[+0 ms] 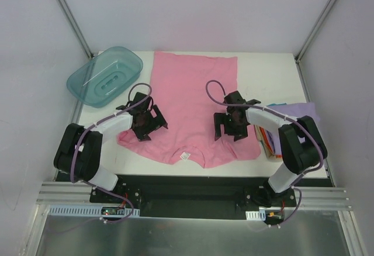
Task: Fold and stack the t-shirts
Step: Flatten out the tshirt
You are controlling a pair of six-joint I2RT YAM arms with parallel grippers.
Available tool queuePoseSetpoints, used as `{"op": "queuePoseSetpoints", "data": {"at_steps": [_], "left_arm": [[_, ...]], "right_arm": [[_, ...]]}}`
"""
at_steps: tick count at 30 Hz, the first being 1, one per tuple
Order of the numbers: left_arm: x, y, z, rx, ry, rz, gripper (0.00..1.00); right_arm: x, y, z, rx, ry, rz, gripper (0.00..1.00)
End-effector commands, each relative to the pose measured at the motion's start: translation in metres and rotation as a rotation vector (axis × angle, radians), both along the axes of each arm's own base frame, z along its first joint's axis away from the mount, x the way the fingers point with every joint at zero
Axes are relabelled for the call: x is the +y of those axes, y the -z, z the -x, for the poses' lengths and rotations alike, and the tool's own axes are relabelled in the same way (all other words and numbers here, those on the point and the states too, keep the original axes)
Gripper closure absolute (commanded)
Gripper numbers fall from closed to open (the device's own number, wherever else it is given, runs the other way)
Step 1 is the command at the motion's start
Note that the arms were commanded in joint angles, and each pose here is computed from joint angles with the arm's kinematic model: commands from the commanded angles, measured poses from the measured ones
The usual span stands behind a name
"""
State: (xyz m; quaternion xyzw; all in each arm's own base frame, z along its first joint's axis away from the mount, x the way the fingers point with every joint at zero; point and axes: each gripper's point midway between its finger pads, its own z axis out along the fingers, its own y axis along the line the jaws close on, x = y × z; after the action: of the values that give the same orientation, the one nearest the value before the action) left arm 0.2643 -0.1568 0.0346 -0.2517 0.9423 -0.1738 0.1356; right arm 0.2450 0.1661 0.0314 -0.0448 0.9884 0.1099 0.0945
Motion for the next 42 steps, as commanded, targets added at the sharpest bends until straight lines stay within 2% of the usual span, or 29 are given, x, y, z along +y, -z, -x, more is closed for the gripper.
{"op": "queuePoseSetpoints", "data": {"at_steps": [1,4,6,9,11,12,14,16,19,20,22,23,25,26,28,30,31,32,34,36,37,39,40,42], "left_arm": [[0.009,0.005,-0.018,-0.018,-0.001,-0.052,0.01],[0.009,0.013,-0.022,0.006,-0.007,-0.064,0.01],[0.007,0.021,-0.027,0.029,0.003,-0.071,0.01],[-0.009,0.024,-0.043,0.039,0.048,-0.043,0.01],[-0.023,0.013,-0.066,-0.001,0.084,-0.018,0.01],[-0.032,0.010,-0.081,-0.026,0.114,-0.020,0.01],[-0.054,0.003,-0.089,-0.060,0.201,-0.004,0.01],[-0.077,-0.006,-0.097,-0.103,0.286,0.009,0.01],[-0.077,-0.015,-0.095,-0.125,0.286,-0.001,0.01],[-0.071,-0.027,-0.096,-0.158,0.271,-0.014,0.01],[-0.049,-0.024,-0.086,-0.157,0.231,-0.090,0.01],[-0.042,-0.041,-0.083,-0.202,0.207,-0.104,0.01],[-0.021,-0.038,-0.067,-0.196,0.164,-0.163,0.01],[-0.018,-0.054,-0.062,-0.236,0.144,-0.148,0.01],[-0.016,-0.047,-0.042,-0.208,0.155,-0.122,0.01],[-0.025,-0.044,-0.023,-0.171,0.194,-0.051,0.01],[-0.037,-0.044,-0.011,-0.137,0.234,0.015,0.01],[-0.042,-0.041,-0.004,-0.117,0.239,0.032,0.01],[-0.060,-0.033,0.017,-0.091,0.302,0.033,0.01],[-0.078,-0.032,0.037,-0.078,0.358,0.043,0.01],[-0.081,-0.031,0.041,-0.076,0.367,0.042,0.01],[-0.085,-0.029,0.046,-0.061,0.365,0.050,0.01],[-0.085,-0.027,0.047,-0.055,0.365,0.051,0.01],[-0.079,-0.020,0.044,-0.051,0.344,0.013,0.01]], "right_arm": [[0.025,0.008,0.015,0.028,-0.076,-0.059,0.03],[0.057,0.011,0.050,0.070,-0.190,-0.155,0.03],[0.091,0.006,0.099,0.157,-0.320,-0.292,0.03],[0.137,-0.009,0.150,0.175,-0.511,-0.368,0.03],[0.165,-0.020,0.183,0.178,-0.649,-0.410,0.03],[0.187,-0.038,0.185,0.139,-0.699,-0.470,0.03],[0.206,-0.055,0.196,0.121,-0.782,-0.534,0.03],[0.217,-0.074,0.188,0.056,-0.807,-0.563,0.03],[0.206,-0.095,0.161,-0.060,-0.776,-0.538,0.03],[0.199,-0.098,0.144,-0.094,-0.741,-0.529,0.03],[0.176,-0.101,0.123,-0.157,-0.671,-0.474,0.03],[0.161,-0.099,0.102,-0.186,-0.609,-0.442,0.03],[0.135,-0.096,0.076,-0.235,-0.511,-0.357,0.03],[0.118,-0.094,0.054,-0.259,-0.436,-0.313,0.03],[0.088,-0.086,0.020,-0.325,-0.339,-0.161,0.03],[0.067,-0.082,-0.011,-0.360,-0.276,-0.071,0.03],[0.055,-0.067,-0.029,-0.364,-0.230,0.022,0.03],[0.052,-0.075,-0.052,-0.386,-0.182,0.029,0.03],[0.040,-0.052,-0.078,-0.323,-0.104,0.064,0.03],[0.041,-0.054,-0.104,-0.310,-0.044,0.038,0.03],[0.033,-0.037,-0.115,-0.252,0.008,0.039,0.03],[0.029,-0.034,-0.132,-0.225,0.037,0.039,0.03],[0.024,-0.017,-0.132,-0.158,0.058,0.029,0.03],[0.025,-0.007,-0.128,-0.114,0.055,0.007,0.03]]}}
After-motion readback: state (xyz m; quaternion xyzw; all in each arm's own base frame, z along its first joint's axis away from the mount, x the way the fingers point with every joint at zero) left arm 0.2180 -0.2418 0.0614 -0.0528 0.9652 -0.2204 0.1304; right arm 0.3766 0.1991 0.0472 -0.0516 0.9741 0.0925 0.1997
